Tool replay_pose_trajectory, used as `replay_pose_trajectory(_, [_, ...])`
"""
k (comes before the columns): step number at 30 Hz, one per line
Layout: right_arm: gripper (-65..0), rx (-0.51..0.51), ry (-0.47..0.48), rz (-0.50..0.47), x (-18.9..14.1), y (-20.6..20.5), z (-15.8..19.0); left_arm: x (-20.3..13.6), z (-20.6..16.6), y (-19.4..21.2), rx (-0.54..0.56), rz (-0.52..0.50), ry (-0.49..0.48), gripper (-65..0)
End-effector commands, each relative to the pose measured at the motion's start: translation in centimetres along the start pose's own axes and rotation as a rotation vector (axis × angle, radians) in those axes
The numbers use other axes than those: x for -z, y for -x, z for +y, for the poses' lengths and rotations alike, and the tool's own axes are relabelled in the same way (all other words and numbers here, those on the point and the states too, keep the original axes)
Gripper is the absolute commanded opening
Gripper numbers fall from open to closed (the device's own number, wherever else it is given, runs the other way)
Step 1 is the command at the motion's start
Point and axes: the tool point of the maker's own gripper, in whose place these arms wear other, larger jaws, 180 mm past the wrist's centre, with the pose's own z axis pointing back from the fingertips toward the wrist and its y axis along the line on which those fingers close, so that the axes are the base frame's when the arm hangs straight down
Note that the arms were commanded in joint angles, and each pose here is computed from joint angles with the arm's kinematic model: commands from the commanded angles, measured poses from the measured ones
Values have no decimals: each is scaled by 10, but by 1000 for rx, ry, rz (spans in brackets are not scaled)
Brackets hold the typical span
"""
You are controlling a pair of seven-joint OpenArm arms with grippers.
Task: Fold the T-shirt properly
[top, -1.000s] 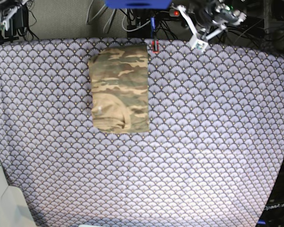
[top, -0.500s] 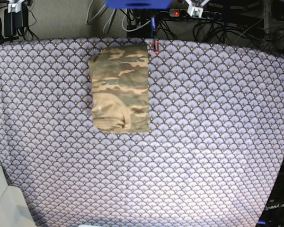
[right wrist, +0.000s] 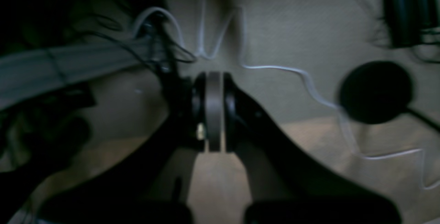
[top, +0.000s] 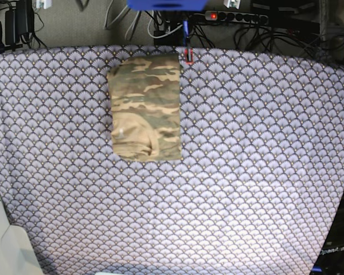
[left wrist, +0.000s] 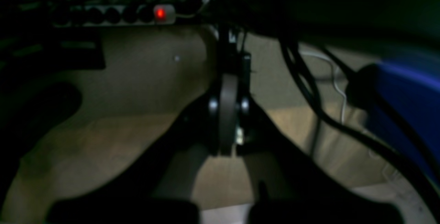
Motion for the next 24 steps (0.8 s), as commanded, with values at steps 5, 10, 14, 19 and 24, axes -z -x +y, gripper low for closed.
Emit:
replay_pose_trajectory(5, [-650, -56, -57, 39, 3, 7, 14, 10, 25, 10, -23, 35, -30, -650])
replay_pose_trajectory(10, [-650, -118, -43, 103, 13, 27, 29, 14, 27, 6, -117, 26, 33, -650])
replay_pose_trajectory(14, [-650, -186, 66, 130, 23, 32, 22, 23, 25, -28, -108, -54, 53, -650])
replay_pose_trajectory(19, [-650, -309, 209, 131, 26, 23, 2, 29, 29, -47, -91, -57, 49, -650])
replay_pose_trajectory(24, [-650, -446, 358, 121, 20, 12, -22, 34, 38, -64, -73, -38, 39, -650])
